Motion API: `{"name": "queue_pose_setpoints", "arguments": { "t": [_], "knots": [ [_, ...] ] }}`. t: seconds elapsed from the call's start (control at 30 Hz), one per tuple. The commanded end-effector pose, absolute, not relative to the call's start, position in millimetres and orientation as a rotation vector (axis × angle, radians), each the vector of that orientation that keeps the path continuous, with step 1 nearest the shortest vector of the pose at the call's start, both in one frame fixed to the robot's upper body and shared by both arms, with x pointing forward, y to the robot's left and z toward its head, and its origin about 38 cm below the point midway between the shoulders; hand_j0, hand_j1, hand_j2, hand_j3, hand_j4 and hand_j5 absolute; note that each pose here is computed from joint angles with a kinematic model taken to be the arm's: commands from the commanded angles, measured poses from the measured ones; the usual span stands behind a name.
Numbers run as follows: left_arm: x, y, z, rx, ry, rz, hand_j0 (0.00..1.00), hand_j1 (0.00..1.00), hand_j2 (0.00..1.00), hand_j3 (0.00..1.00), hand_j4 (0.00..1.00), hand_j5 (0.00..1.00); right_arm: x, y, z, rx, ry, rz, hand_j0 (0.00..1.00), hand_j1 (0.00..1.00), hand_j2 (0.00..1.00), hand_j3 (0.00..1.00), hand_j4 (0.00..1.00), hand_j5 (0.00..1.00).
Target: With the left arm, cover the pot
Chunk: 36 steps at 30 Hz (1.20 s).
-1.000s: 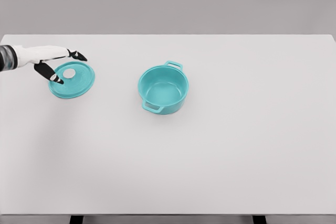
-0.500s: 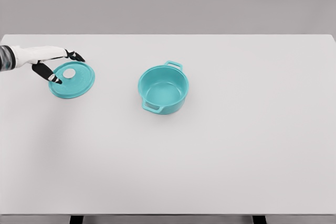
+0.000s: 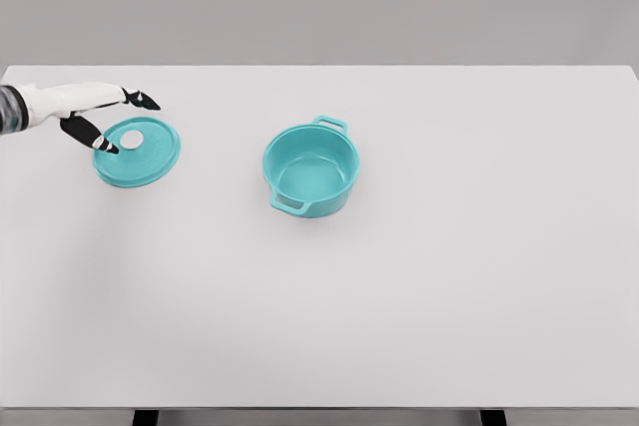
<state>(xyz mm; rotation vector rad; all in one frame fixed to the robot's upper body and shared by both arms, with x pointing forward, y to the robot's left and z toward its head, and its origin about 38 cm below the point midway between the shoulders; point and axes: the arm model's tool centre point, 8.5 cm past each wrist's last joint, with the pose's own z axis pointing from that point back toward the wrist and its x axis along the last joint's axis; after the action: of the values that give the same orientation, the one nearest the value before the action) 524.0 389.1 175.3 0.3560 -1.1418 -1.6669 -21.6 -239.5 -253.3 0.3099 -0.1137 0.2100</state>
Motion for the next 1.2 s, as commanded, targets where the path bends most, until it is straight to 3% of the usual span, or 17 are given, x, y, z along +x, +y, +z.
{"name": "queue_pose_setpoints", "arguments": {
  "t": [0.0,1.17],
  "knots": [
    [524.3,388.4,174.1,0.353,-1.144,-1.660,0.86,0.86,0.86,0.86,0.86,0.86,-21.6,-239.5,-253.3,0.310,-0.114,0.210,1.00,1.00,1.00,1.00,1.00,1.00],
    [522.1,391.9,165.3,0.357,-1.112,-1.664,0.82,0.82,0.82,0.82,0.82,0.82,-21.6,-239.5,-253.3,0.310,-0.114,0.210,1.00,1.00,1.00,1.00,1.00,1.00]
  ]
}}
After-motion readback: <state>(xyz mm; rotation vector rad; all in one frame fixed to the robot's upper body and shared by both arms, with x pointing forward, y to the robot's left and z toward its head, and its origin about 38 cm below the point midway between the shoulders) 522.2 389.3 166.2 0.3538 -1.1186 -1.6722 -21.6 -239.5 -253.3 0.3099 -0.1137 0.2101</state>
